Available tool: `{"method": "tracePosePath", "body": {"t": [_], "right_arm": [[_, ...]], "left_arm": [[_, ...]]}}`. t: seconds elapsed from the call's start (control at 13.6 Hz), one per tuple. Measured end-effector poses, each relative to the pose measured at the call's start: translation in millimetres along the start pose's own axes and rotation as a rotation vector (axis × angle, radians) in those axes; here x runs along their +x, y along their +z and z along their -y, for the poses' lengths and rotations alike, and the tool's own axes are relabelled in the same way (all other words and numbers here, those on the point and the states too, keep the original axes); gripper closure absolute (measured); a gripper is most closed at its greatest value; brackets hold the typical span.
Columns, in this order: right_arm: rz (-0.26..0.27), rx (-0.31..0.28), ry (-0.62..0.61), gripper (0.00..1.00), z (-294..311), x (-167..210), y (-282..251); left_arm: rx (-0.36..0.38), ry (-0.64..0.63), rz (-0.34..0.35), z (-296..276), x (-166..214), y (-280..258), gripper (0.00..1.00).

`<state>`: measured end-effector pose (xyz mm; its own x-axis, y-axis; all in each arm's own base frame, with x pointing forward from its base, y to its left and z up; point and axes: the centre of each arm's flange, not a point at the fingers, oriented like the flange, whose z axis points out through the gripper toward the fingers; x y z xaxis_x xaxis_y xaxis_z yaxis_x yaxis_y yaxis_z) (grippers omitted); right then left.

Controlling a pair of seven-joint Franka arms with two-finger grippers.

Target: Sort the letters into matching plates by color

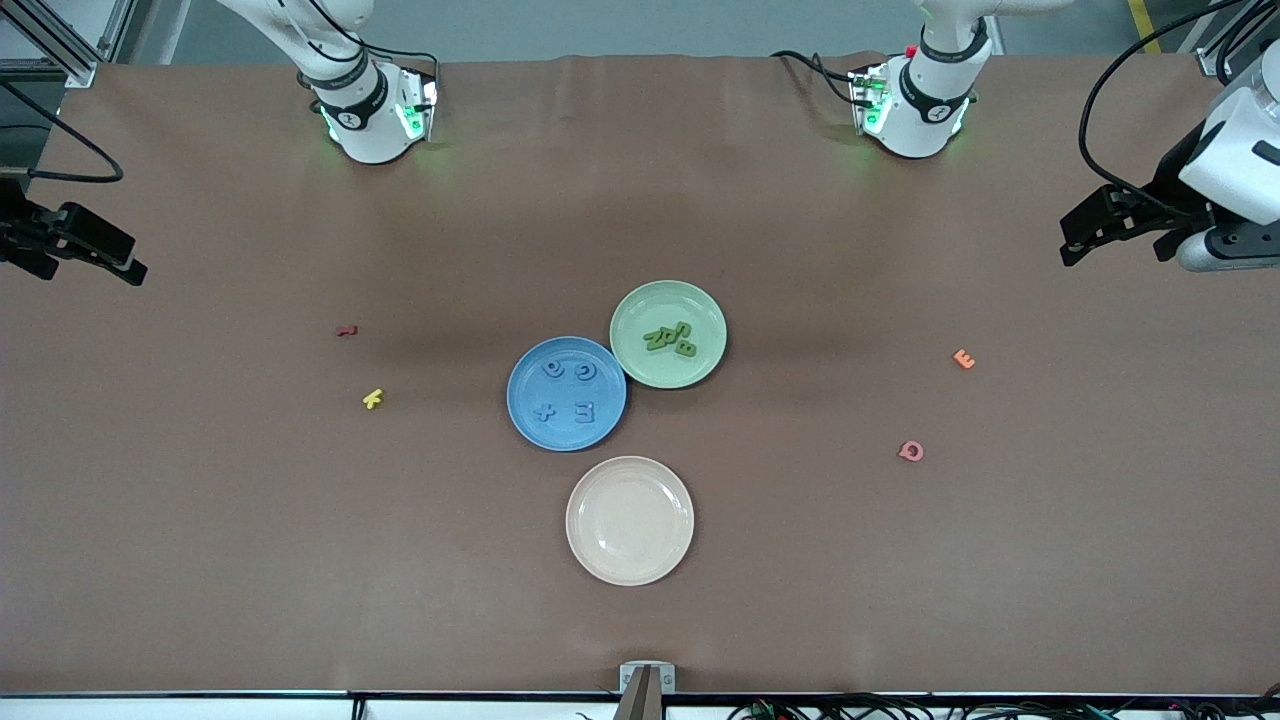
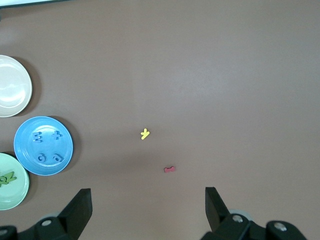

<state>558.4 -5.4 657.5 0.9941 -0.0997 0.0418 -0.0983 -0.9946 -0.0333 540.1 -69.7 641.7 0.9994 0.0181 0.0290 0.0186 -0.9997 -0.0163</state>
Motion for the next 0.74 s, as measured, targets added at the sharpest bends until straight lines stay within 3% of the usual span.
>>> {"method": "tracePosePath", "body": {"t": [0.74], "right_arm": [[-0.004, 0.0, 0.004, 0.0, -2.4, 0.5, -1.3]], "left_arm": [[0.001, 0.009, 0.007, -2.2, -3.0, -7.4, 0.0]]}}
